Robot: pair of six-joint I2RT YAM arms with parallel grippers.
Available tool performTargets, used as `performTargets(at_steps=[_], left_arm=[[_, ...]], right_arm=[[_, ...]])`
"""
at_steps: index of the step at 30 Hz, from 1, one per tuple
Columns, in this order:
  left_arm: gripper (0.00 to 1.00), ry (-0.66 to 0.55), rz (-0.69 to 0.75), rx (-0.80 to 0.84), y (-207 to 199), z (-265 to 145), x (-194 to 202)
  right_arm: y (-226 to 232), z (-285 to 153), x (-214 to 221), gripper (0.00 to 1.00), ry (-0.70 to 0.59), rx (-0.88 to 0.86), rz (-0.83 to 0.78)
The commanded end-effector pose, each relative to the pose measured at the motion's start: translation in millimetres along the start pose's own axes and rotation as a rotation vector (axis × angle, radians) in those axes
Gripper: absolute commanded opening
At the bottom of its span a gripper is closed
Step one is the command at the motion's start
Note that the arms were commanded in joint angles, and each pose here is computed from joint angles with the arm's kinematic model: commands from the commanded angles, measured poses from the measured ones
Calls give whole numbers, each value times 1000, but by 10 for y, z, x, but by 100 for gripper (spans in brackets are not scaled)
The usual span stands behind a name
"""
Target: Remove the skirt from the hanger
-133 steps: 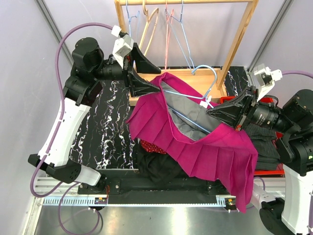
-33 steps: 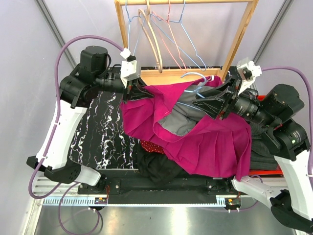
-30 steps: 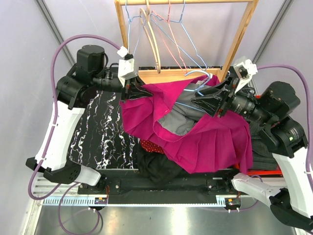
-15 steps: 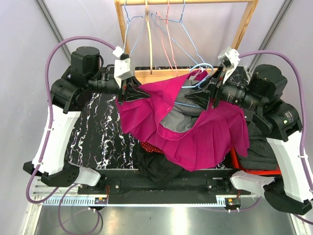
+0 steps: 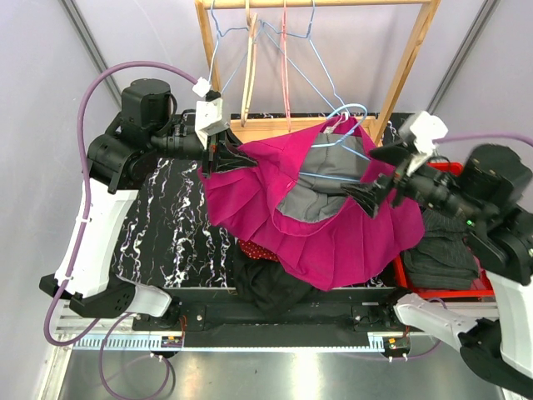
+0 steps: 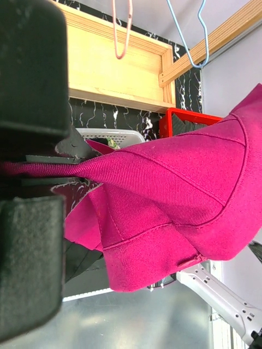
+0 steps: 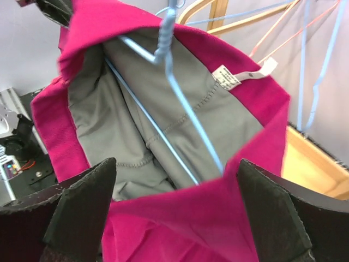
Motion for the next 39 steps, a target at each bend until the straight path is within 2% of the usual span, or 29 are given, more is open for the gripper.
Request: performTargets(at_steps=[1,6,13,19,20,23,24,26,27,28,29,30,35,39], left_arm=[[0,-125,173,10,-199,-147,-349],[0,-126,168,22,-217,-145,-346],[0,-124,175,11,-239,-167,-333],[0,-121,183,0,-238,-179,-331],[1,-120,181,-1,-237,-180,-329],[3,-116,177,-14,-222,-176,-325],[3,-116,176,-16,-221,-176,-325],[6,-117,178,-13,-223,-176,-325],[13,-117,177,-10,-223,-174,-327],[21,-118,176,-1,-234,-174,-328],[32,-118,169,7,-239,-167,-328],[53,-120,166,12,-239,-160,-331],[72,-127,124,71,-265,-112,-305],[77,-108,96,92,-225,-38,-218]], right_arm=[[1,-230,-95,100,-61,47,-98],[-45,-95,-241,99,-114,5,-114],[-171,265,-334,89,-130,-42,-144],[-209,485,-293,77,-104,-88,-142],[-199,518,-276,74,-99,-107,-136],[-171,539,-271,54,-102,-142,-119],[-167,544,-278,45,-102,-148,-103],[-143,542,-292,36,-109,-168,-86],[-131,531,-306,28,-114,-178,-79],[-125,530,-314,12,-118,-185,-74],[-110,539,-317,6,-119,-201,-58],[-106,539,-332,0,-124,-206,-51],[-53,574,-339,2,-127,-268,5],[-24,580,-313,1,-129,-286,27]])
Point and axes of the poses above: each gripper's point midway between its finger pads, its own z axis out along the fingers, its own y axis along the line the jaws close on, x = y × z, the point moved 9 cm from there along -z, back along the fingers, and after that the axes turned 12 degrees about -z, right-handed, at the moved point
